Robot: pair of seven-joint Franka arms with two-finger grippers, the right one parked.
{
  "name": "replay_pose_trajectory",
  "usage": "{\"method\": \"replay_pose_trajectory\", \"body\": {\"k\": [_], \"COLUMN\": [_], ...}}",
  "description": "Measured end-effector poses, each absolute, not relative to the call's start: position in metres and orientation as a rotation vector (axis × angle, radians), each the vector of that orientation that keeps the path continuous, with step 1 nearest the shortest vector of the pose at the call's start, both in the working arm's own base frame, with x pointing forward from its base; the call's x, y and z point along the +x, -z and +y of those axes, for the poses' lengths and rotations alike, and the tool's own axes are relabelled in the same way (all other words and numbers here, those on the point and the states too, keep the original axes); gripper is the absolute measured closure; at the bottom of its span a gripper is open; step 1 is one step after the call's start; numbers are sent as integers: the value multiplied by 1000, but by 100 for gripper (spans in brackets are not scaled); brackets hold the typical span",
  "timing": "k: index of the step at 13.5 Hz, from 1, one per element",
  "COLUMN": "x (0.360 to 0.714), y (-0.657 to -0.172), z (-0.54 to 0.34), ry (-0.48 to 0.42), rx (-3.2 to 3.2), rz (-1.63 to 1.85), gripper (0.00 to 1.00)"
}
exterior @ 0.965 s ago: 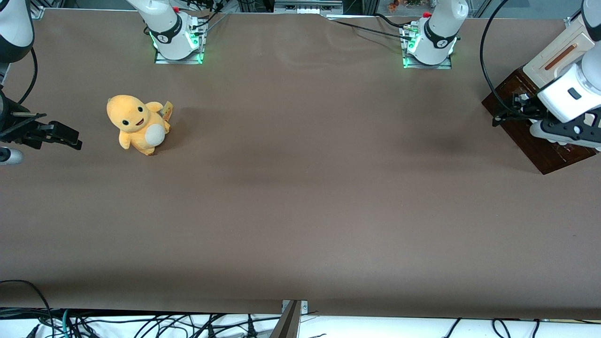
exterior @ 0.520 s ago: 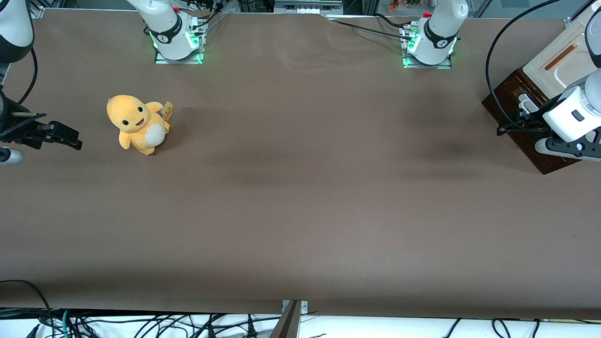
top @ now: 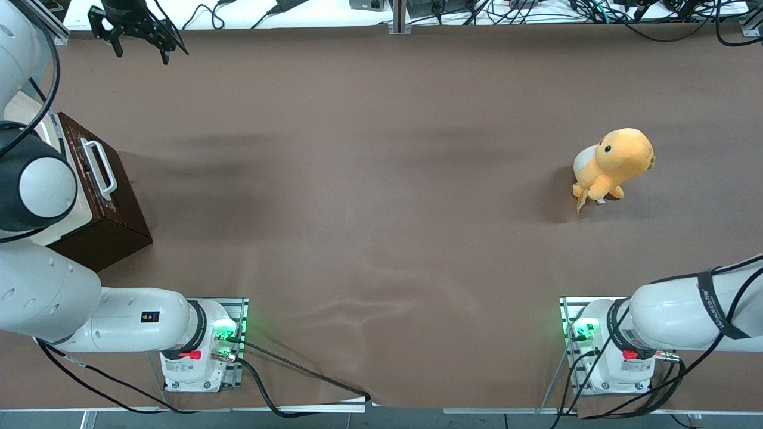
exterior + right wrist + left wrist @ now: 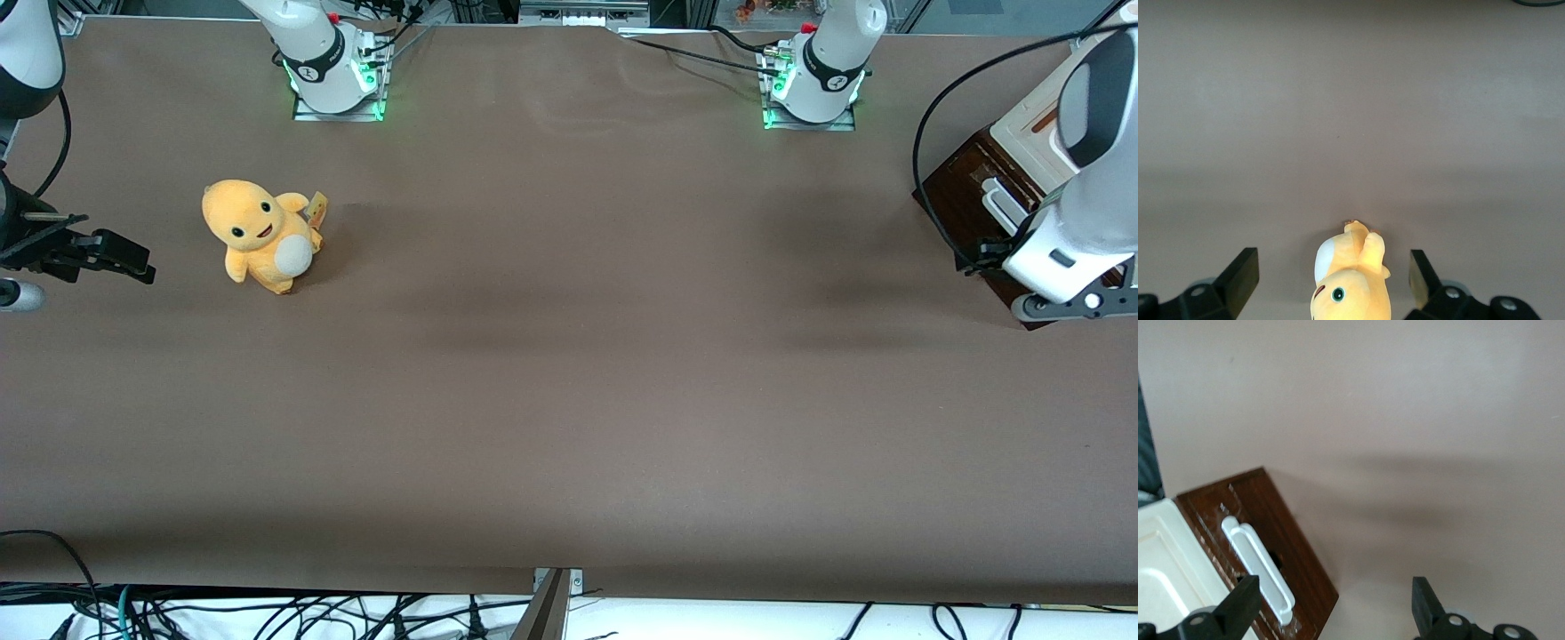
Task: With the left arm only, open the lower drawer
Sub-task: 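Move the open left gripper toward the wooden cabinet's lower drawer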
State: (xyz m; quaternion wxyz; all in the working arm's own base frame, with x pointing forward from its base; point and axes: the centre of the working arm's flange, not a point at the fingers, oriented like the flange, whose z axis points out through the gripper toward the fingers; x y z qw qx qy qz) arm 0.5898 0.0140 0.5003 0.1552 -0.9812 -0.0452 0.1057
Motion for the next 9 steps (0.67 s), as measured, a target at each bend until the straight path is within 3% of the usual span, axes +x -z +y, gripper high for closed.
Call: {"method": "replay_pose_trajectory", "body": {"k": [5,9], "x": [583,576], "y": [-447,-394], "z": [-23,-68], "ry": [-476,-509], "rx": [-2532,-2283], "rz": [-280,-347], "gripper": [0,0]}}
